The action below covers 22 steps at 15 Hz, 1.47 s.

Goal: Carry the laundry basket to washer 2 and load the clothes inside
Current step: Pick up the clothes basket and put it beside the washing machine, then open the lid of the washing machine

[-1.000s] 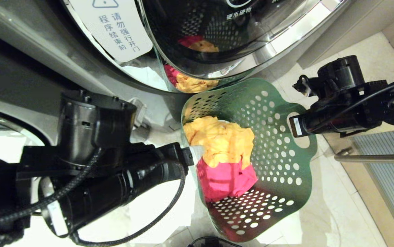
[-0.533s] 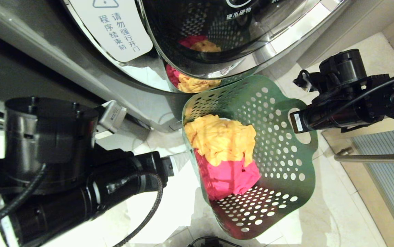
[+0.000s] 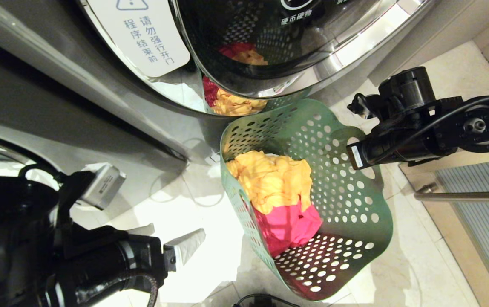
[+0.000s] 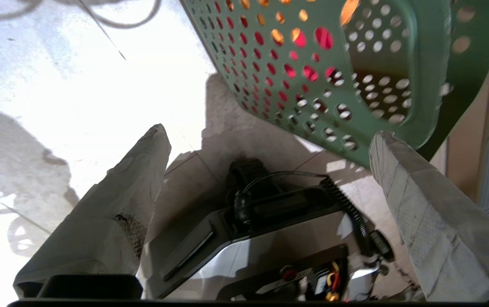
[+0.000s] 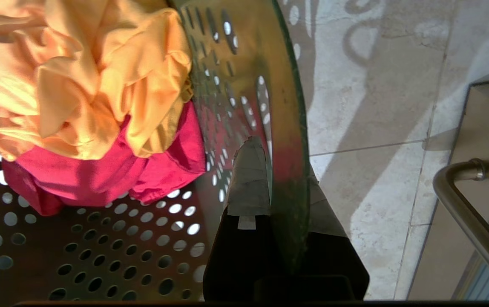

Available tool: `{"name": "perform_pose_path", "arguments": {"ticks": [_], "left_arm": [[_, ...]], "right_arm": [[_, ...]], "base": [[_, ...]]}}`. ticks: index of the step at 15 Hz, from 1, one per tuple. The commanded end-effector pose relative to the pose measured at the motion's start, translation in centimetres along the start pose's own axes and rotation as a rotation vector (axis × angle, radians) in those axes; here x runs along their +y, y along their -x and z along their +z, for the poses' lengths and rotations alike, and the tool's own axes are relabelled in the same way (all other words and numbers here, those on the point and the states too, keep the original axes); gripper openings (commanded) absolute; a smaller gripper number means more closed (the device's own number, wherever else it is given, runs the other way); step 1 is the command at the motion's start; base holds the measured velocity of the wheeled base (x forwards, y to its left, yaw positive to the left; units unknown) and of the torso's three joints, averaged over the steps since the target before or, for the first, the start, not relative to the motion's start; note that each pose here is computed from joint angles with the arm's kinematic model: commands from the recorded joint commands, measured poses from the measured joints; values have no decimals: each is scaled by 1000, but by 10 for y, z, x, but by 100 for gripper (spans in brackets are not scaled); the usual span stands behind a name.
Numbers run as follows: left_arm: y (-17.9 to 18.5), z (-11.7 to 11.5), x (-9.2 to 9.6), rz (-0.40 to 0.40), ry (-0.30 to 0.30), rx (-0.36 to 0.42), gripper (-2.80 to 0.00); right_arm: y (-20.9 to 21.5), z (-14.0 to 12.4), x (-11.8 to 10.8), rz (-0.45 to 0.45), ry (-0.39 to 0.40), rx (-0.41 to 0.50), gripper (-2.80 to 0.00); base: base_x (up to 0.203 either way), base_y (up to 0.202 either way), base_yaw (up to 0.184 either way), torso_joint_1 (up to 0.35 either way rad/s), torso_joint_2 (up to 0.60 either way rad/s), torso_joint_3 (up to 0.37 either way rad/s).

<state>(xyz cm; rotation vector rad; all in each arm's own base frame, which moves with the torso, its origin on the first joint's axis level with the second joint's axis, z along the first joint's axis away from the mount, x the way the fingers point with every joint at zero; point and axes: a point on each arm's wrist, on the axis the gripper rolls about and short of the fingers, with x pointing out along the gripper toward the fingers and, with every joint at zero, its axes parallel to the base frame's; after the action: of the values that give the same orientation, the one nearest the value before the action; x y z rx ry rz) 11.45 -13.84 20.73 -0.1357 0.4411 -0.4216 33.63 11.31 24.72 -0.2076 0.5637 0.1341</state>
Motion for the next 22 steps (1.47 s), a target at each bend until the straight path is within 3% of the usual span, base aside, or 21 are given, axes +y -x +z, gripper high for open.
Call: {"name": "perform_pose_path", "arguments": {"ticks": [1, 3, 4, 8, 12, 15, 19, 22], "left_arm": [[3, -2, 3, 4, -12, -2, 0], [3, -4, 4, 18, -29, -5, 0], [4, -4, 4, 18, -30, -6, 0], [2, -5, 4, 21, -34, 0, 0], [1, -8, 4, 26, -42, 14, 0], [2, -12, 8, 57, -54, 30, 0], [7, -9, 18, 94, -26, 0, 0], [14, -12, 27, 130, -41, -16, 0]], "right_arm": [[-3, -2, 5, 9, 11, 12, -280], [-5, -1, 5, 8, 13, 10, -280], [-5, 0, 5, 6, 23, 8, 0], [-4, 3, -1, -9, 35, -19, 0], [0, 4, -31, -76, 55, -24, 0], [29, 11, -42, -91, 45, -82, 0], [69, 12, -41, -73, 45, -150, 0], [101, 1, -25, -20, 73, -182, 0]], "base": [[0, 0, 0, 0, 0, 0], [0, 0, 0, 0, 0, 0], [0, 0, 0, 0, 0, 0], [0, 0, 0, 0, 0, 0], [0, 0, 0, 0, 0, 0], [0, 0, 0, 0, 0, 0], [0, 0, 0, 0, 0, 0], [0, 0, 0, 0, 0, 0]]}}
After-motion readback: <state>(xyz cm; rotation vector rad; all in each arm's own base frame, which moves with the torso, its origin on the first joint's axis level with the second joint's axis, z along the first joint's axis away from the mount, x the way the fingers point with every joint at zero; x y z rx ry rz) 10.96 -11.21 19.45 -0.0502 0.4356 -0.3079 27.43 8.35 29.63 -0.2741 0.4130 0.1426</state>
